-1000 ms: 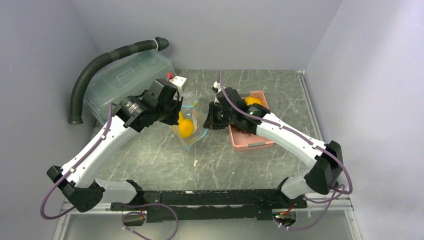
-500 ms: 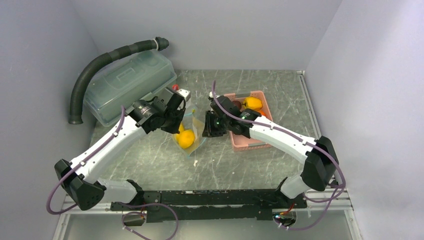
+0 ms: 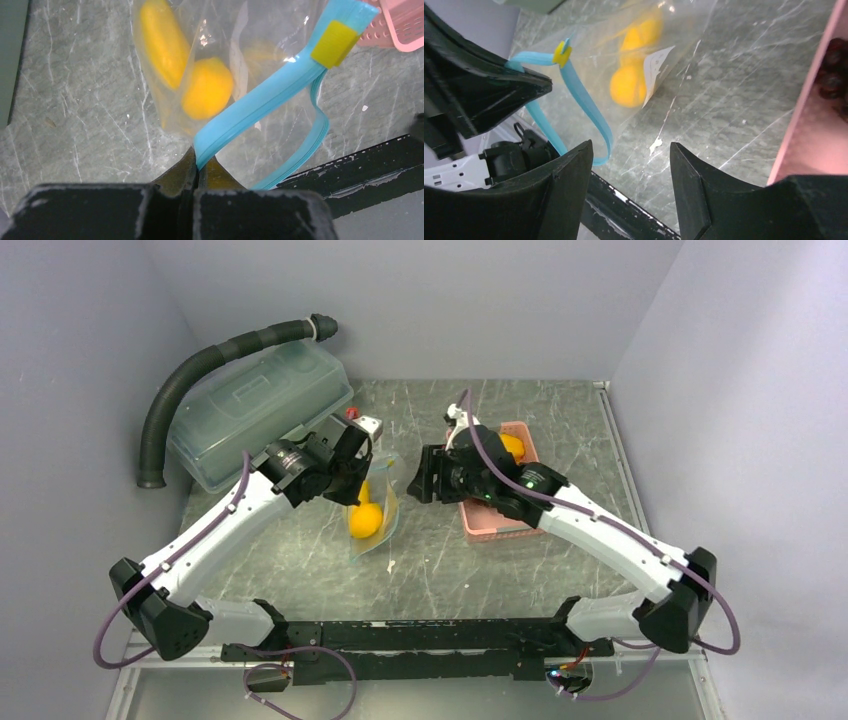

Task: Place the food in the zip-top bag and seal the zipper
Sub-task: Adjust the zipper food storage bag at the center of the board.

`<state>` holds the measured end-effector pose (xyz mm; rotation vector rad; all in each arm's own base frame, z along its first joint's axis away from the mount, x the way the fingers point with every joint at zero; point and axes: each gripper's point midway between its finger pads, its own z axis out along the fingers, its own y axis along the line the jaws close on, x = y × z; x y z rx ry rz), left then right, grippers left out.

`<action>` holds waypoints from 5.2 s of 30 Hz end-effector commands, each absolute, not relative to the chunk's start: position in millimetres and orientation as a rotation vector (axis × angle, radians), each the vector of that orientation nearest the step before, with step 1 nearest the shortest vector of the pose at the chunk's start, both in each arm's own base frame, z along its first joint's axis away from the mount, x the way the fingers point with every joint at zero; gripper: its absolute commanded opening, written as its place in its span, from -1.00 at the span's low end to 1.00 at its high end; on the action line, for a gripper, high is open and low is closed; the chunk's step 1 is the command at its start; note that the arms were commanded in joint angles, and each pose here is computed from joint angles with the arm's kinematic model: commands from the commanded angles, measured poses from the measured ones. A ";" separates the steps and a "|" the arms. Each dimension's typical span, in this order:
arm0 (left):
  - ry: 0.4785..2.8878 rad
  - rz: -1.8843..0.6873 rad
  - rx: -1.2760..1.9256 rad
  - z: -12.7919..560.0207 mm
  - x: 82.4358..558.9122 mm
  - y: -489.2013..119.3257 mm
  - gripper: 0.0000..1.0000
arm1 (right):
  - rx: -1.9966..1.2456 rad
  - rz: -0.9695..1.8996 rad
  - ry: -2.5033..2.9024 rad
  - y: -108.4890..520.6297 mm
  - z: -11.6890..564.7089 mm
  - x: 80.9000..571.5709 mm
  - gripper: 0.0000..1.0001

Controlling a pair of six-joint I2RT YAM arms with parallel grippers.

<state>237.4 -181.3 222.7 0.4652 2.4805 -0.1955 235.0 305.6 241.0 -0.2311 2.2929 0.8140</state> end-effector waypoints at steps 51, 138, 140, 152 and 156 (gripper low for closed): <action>2.360 -0.345 0.524 208.7 273.8 -194.2 -1.00 | -0.196 0.901 2.093 284.8 297.1 285.1 0.48; 2.054 -0.233 0.161 202.8 251.7 -179.5 -0.42 | -0.119 0.705 2.279 378.0 232.5 259.4 -1.00; 2.051 -0.230 0.166 200.9 251.4 -180.3 -0.44 | -0.120 0.703 2.280 378.0 231.8 259.4 -1.00; 2.036 -0.194 0.174 202.2 247.9 -177.3 -0.74 | -0.120 0.706 2.297 379.4 225.1 257.8 -1.00; 2.040 -0.152 0.159 212.4 246.7 -172.0 -1.00 | -0.116 0.690 2.299 376.4 223.6 258.9 -1.00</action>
